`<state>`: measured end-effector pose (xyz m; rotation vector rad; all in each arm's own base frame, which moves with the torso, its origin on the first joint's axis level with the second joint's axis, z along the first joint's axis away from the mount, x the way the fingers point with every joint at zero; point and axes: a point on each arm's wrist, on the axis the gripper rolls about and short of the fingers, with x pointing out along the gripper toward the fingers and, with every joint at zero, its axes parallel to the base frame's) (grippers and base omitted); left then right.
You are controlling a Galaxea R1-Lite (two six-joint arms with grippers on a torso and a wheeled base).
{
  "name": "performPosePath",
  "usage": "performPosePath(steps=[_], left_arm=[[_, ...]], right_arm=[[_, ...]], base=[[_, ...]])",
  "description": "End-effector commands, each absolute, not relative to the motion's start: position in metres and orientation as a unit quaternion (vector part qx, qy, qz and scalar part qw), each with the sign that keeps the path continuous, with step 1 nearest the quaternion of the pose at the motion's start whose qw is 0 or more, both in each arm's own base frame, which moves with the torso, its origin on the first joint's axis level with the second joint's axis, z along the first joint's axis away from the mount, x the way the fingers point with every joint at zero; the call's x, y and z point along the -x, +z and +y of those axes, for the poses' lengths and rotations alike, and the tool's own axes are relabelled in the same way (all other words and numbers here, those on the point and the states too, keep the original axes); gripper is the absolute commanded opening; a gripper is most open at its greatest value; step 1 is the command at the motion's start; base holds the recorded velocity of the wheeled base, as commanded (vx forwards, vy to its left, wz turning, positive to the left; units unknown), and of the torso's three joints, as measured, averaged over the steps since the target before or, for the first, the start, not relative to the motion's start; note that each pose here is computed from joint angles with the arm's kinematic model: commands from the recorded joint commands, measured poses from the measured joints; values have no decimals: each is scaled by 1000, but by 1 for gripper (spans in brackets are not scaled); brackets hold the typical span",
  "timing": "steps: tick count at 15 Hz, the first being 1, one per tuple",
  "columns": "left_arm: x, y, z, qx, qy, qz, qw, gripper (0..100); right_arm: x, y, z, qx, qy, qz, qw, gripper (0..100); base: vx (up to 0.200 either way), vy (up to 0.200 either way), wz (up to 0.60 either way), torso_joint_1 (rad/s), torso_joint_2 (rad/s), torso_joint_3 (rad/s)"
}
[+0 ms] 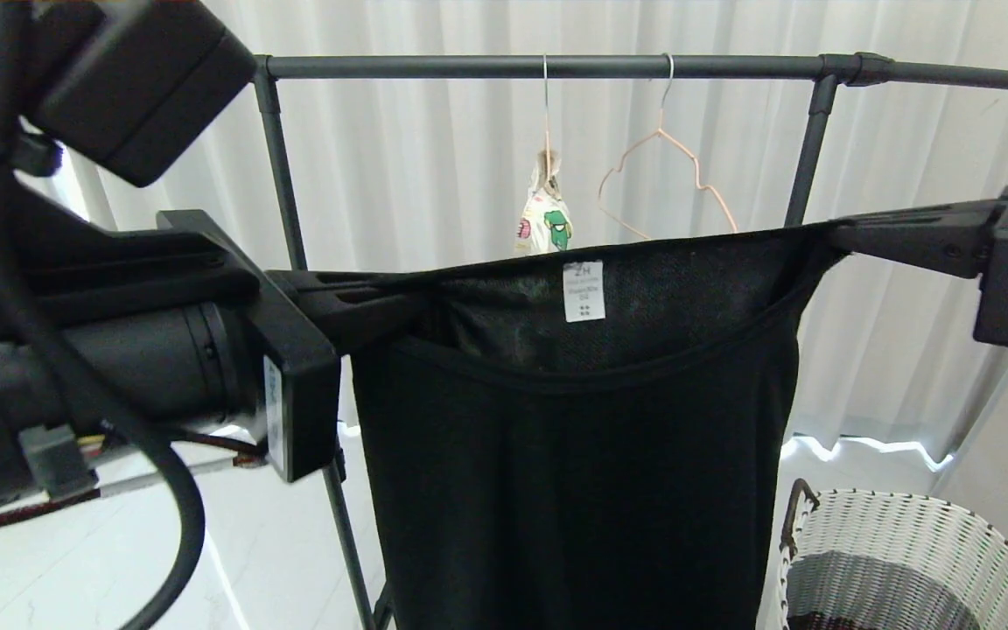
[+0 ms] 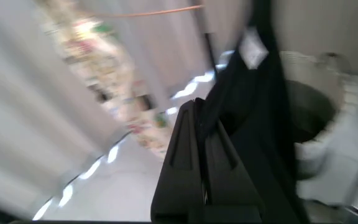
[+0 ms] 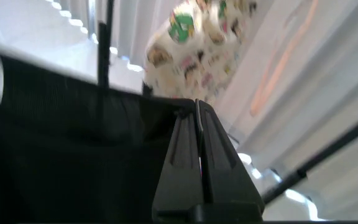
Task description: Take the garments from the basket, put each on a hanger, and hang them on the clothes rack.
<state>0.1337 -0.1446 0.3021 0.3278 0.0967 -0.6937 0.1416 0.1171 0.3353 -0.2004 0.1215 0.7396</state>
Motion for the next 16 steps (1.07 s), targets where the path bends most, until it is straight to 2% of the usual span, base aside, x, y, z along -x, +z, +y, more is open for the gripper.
performPosePath(steps=[1, 4, 12, 13, 16], left_arm=[[-145, 301, -140, -162, -298, 56, 939, 0], [-139, 300, -149, -165, -323, 54, 930, 0], [-142, 299, -152, -166, -321, 57, 931, 0], [-141, 299, -152, -167, -321, 57, 931, 0], [-142, 298, -152, -167, -320, 58, 931, 0]], right_arm=[[-122, 334, 98, 106, 357, 55, 927, 0], [-120, 332, 101, 130, 369, 50, 919, 0], [-119, 325, 102, 139, 360, 69, 920, 0], [-118, 323, 100, 145, 355, 79, 920, 100], [-107, 321, 91, 149, 356, 93, 918, 100]], base=[[0, 0, 0, 0, 0, 0], [0, 0, 0, 0, 0, 0], [0, 0, 0, 0, 0, 0], [0, 0, 0, 0, 0, 0], [0, 0, 0, 0, 0, 0]])
